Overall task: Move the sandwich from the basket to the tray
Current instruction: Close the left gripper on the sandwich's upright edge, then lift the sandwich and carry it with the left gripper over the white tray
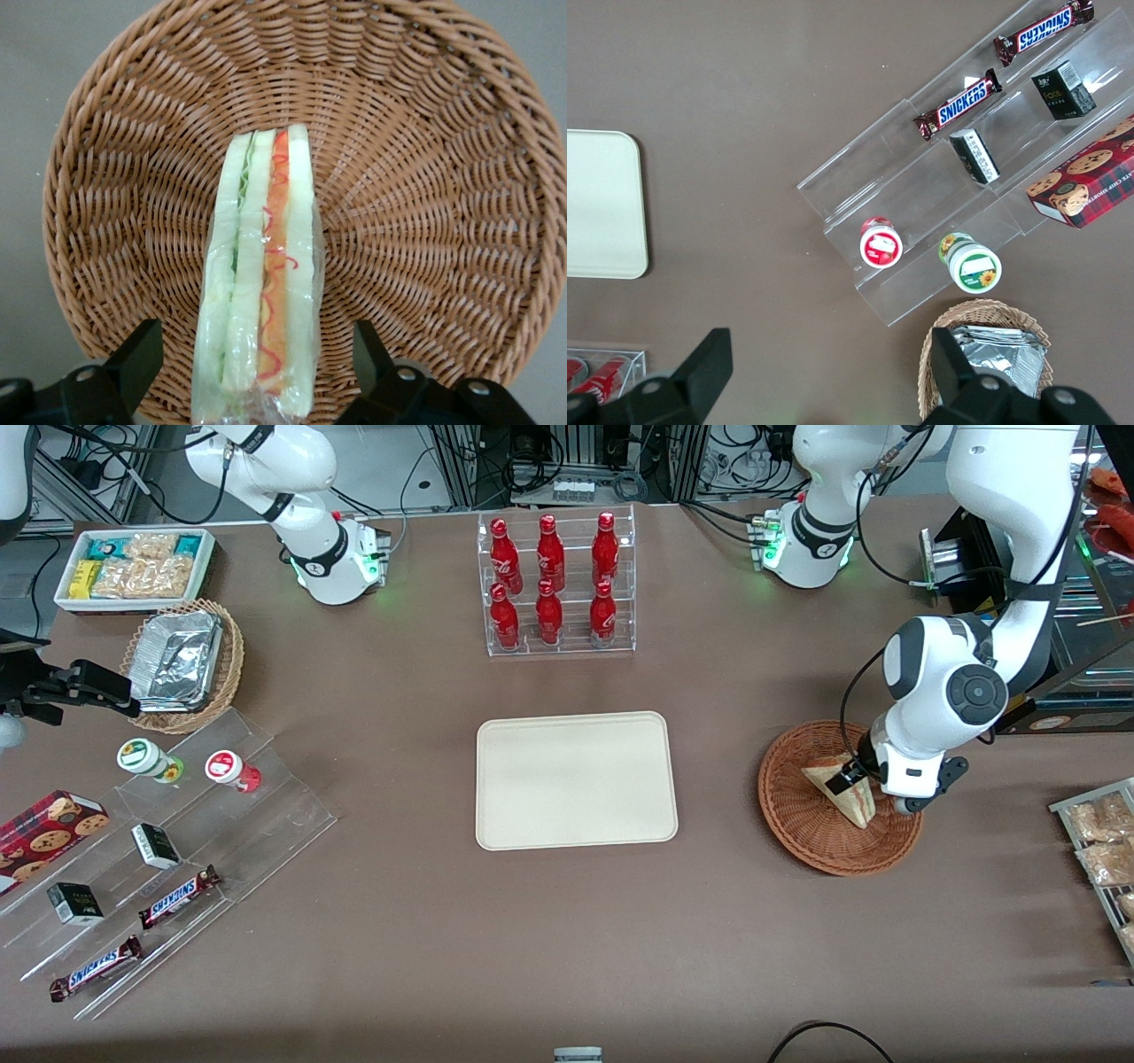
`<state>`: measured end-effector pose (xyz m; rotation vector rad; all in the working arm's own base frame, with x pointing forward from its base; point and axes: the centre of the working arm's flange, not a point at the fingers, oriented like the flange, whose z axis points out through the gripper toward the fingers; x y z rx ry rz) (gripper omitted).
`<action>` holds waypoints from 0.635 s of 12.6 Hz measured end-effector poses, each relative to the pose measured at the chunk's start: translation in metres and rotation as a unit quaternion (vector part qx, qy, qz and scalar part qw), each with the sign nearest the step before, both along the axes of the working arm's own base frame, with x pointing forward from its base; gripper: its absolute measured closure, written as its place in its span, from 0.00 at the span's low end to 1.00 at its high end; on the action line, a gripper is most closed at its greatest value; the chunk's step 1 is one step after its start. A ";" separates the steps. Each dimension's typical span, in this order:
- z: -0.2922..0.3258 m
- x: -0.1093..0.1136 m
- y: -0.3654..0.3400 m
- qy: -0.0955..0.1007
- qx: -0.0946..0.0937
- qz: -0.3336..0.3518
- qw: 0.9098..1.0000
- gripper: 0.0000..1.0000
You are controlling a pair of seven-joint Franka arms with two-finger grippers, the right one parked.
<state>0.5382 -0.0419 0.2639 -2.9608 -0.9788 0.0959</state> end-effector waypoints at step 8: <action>0.015 0.007 -0.003 0.023 0.003 -0.009 1.000 0.74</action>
